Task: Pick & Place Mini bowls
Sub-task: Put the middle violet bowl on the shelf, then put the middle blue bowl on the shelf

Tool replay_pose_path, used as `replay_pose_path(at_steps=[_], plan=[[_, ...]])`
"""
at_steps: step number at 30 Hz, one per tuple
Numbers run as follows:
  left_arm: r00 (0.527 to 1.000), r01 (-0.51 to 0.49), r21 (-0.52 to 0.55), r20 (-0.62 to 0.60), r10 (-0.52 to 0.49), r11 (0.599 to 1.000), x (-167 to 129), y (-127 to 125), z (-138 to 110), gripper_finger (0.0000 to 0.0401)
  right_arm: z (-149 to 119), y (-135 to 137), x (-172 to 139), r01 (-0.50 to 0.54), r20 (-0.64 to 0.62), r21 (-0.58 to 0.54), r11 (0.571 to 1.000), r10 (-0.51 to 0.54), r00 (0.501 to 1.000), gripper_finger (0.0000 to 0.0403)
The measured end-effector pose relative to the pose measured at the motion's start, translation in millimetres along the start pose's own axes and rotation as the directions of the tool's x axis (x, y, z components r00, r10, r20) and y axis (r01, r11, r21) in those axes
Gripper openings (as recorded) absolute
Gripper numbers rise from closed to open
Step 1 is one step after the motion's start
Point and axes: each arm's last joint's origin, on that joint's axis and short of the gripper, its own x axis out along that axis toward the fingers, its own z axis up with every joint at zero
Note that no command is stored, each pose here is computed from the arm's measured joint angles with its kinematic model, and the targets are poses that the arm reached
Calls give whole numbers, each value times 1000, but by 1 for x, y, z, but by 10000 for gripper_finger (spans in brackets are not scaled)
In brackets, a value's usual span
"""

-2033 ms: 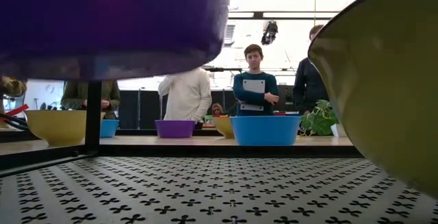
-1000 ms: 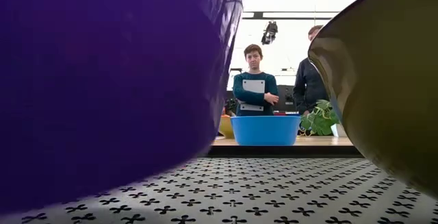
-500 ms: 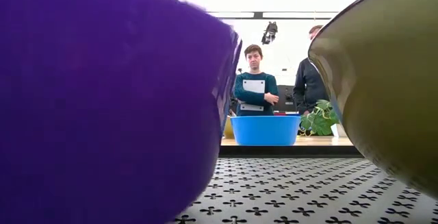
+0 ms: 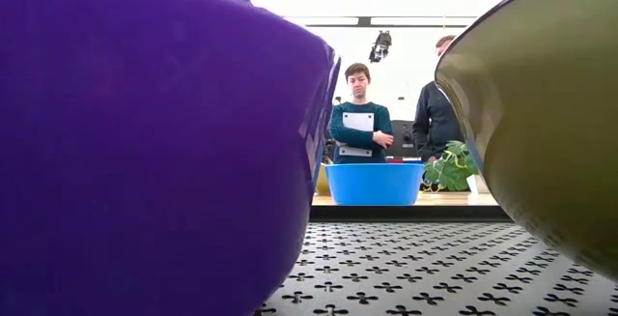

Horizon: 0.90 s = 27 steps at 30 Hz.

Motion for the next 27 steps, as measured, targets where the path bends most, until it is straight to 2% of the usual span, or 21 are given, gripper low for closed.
replay_pose_path(at_steps=[15,27], plan=[[1000,8,-1,23,-8,1000,-1,0,2,72,0,0,0,0,0,0,1000,0,1000,8],[996,20,8,84,-21,1000,-29,1,16,75,0,-1,-4,-1,0,1,1000,1,1000,8]])
